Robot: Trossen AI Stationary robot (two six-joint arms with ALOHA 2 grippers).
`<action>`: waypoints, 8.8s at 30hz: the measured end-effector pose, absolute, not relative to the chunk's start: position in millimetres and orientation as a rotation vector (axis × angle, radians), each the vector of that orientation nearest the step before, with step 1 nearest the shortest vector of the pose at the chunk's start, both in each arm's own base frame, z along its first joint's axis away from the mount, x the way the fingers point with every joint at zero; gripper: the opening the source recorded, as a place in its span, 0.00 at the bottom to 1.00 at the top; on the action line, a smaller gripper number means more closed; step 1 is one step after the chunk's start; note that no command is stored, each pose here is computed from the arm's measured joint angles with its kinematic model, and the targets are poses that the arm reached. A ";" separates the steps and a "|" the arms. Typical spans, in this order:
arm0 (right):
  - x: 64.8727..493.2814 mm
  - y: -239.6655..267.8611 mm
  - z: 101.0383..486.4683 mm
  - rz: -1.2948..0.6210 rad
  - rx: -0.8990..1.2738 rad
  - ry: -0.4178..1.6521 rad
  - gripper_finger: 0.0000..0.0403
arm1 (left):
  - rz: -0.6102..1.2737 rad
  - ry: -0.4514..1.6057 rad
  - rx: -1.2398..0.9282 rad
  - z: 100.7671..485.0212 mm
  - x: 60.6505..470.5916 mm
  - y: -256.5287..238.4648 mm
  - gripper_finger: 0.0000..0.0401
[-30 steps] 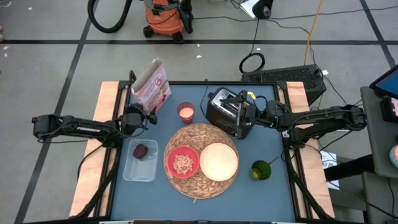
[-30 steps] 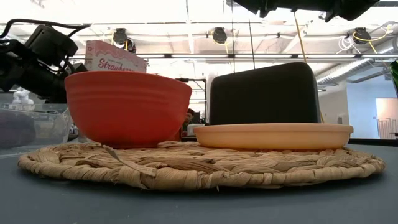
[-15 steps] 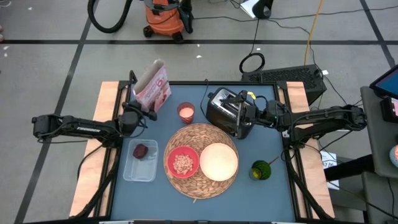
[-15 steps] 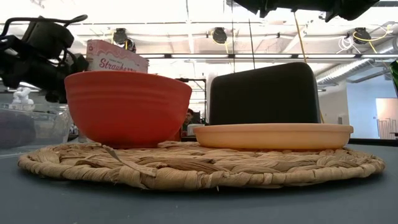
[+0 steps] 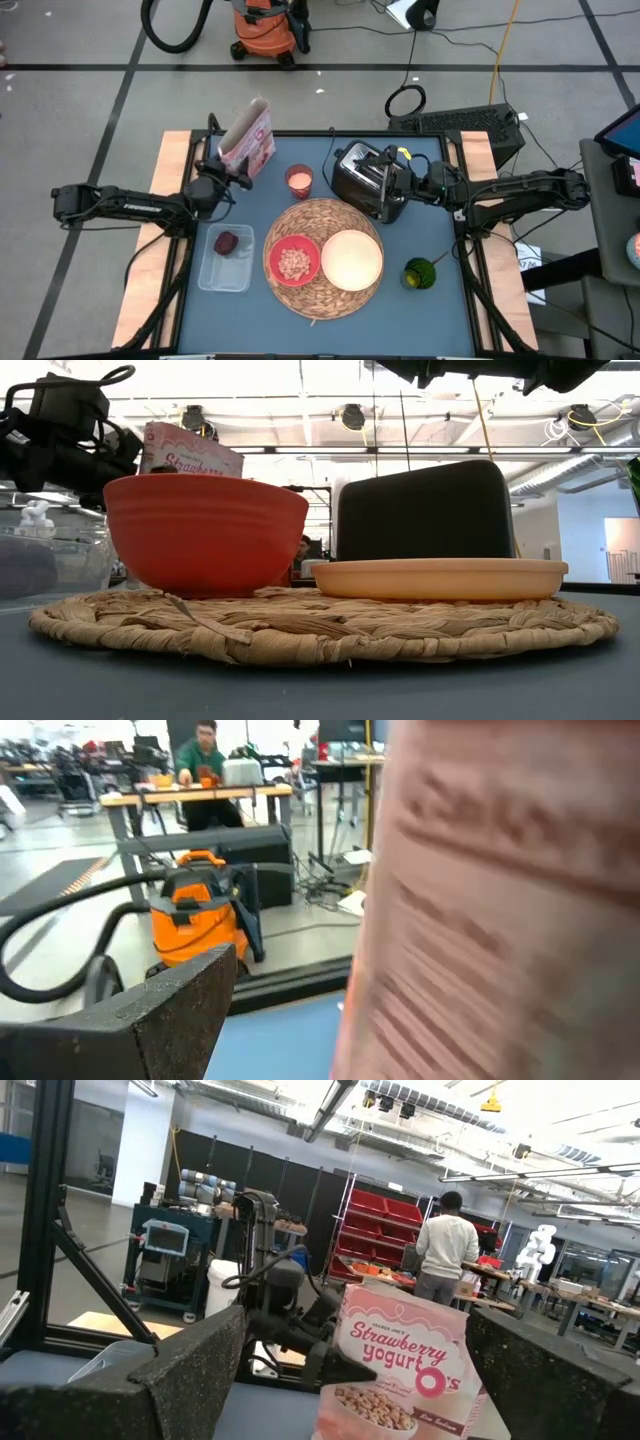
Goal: Arrange a breakfast setting
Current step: Pour the cereal from the cereal box into the orange bowl, then put the bagel from the toaster to the white plate
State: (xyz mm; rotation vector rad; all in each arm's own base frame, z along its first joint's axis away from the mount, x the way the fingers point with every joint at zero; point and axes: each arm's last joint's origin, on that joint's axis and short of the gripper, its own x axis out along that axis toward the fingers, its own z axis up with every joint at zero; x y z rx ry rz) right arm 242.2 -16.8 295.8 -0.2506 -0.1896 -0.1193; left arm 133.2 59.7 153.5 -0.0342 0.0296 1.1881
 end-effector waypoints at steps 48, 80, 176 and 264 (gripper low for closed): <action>242.4 -16.8 295.1 -0.119 -0.251 -0.182 0.91 | 1.188 -0.345 0.023 198.2 125.5 56.1 0.98; 242.5 -16.8 294.2 -0.117 -0.251 -0.173 0.91 | 1.173 -0.517 0.006 214.2 116.4 51.1 0.98; 207.5 -74.4 350.9 -0.734 0.262 0.575 0.91 | 0.160 -0.216 -0.267 234.9 174.7 -34.2 0.98; 213.3 -75.3 280.1 -0.611 0.251 0.686 0.31 | 0.163 -0.216 -0.268 234.8 174.6 -34.1 0.98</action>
